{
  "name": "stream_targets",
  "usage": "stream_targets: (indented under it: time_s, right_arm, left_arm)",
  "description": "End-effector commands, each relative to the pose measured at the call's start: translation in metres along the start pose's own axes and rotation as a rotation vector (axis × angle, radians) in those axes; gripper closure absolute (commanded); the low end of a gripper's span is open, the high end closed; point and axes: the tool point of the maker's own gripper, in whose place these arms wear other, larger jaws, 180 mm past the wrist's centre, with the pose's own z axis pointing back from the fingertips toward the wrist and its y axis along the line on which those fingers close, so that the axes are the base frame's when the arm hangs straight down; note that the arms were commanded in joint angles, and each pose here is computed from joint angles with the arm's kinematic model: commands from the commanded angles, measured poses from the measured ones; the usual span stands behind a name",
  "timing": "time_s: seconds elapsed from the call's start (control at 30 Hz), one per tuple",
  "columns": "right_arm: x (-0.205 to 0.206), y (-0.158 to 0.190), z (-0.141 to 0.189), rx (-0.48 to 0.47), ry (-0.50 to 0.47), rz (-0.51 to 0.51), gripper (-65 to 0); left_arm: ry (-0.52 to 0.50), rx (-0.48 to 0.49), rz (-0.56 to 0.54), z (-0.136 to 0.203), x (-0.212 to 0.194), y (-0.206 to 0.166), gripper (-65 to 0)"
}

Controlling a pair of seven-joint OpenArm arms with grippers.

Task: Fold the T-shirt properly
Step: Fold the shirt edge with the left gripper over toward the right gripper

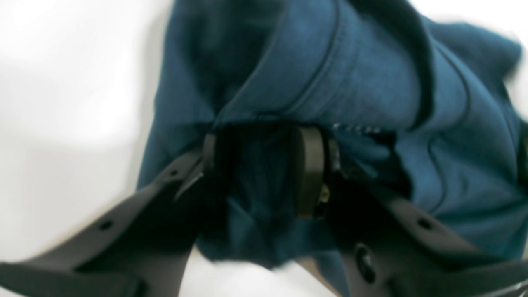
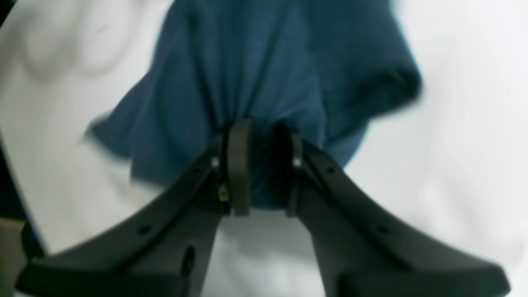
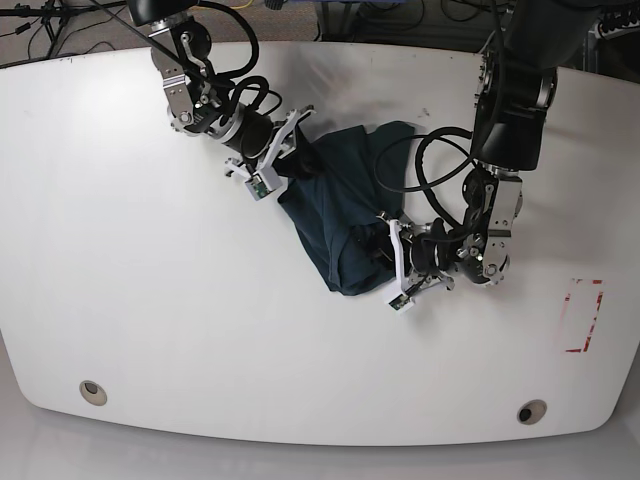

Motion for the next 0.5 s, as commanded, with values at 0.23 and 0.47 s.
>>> stream_targets:
  time_s: [0.23, 0.47]
  right_arm:
    - [0.081, 0.022, 0.006, 0.034, -0.093, 0.159, -11.7]
    - [0.119, 0.023, -0.005, 0.038, -0.133, 0.206, -11.9]
  left_arm:
    - [-0.222, 0.196, -0.162, 0.085, 0.09, 0.025, -21.8]
    - [-0.248, 0.329, -0.169, 0.132, 0.064, 0.033, -21.8]
